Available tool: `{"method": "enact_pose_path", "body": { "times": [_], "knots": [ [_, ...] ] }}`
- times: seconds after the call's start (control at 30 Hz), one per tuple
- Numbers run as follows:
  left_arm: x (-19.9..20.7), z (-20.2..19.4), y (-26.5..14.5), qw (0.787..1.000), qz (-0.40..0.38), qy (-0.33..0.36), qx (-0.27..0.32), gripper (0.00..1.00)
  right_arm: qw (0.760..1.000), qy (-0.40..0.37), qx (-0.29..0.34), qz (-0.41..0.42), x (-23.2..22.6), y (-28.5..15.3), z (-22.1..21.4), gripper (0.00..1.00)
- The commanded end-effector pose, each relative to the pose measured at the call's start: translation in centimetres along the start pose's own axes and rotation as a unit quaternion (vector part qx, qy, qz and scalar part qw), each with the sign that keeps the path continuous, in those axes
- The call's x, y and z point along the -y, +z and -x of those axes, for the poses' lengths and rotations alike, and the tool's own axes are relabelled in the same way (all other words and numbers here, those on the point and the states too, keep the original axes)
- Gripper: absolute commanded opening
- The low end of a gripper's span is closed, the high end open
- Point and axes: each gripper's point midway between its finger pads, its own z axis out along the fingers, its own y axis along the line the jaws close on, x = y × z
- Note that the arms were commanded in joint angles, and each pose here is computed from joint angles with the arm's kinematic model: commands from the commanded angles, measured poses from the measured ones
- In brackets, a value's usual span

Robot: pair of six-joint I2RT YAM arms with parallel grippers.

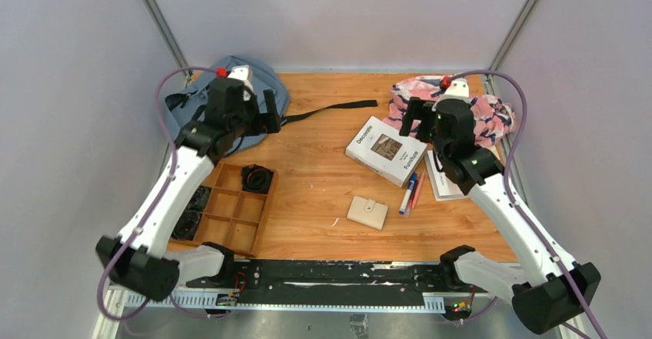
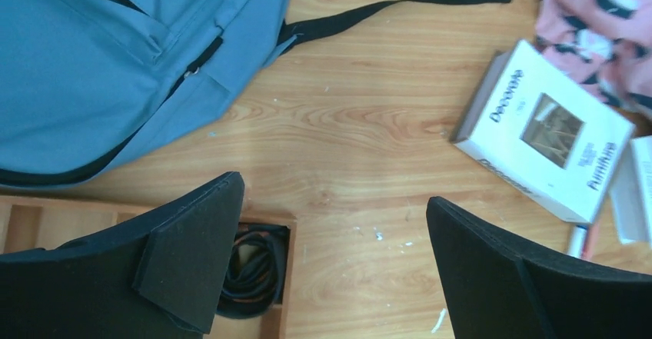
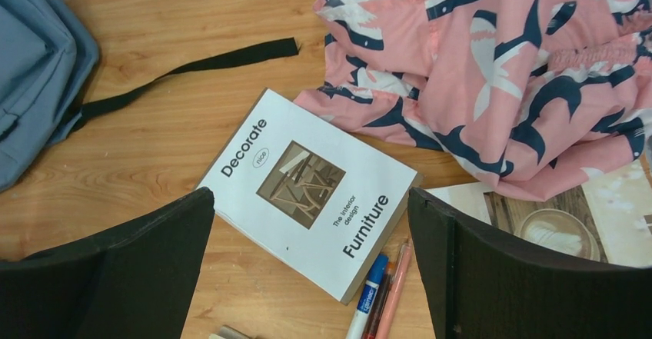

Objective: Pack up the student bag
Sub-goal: Move the student bag to the corner of the board.

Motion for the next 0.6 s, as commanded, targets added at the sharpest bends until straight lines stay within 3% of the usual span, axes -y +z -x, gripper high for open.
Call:
{"method": "enact_pose_path", "body": {
  "times": [0.0,0.1,0.23,0.4,0.57],
  "knots": [
    [-2.4,-0.1,4.2,0.993,0.091,0.043,-0.059,1.00,0.999,0.005,-0.026,0.019,-1.0,0.4,-0.6,1.00],
    [-6.4,0.0,6.8,0.978,0.170,0.031,-0.115,1.00,0.998,-0.003,-0.058,0.021,-1.2,1.1,-2.2,0.99],
    [-12.4,-0.9,9.0,0.954,0.266,0.011,-0.139,0.98,0.996,-0.005,-0.090,0.022,-1.4,1.8,-4.1,1.00],
    [-15.5,-5.6,12.3,0.940,0.250,-0.010,-0.231,0.99,0.994,-0.006,-0.108,0.029,-1.9,2.7,-5.3,1.00],
    [-16.8,-7.7,14.5,0.929,0.251,0.019,-0.272,0.98,0.990,-0.015,-0.132,0.038,-2.5,3.6,-6.3,0.99]
  ]
}}
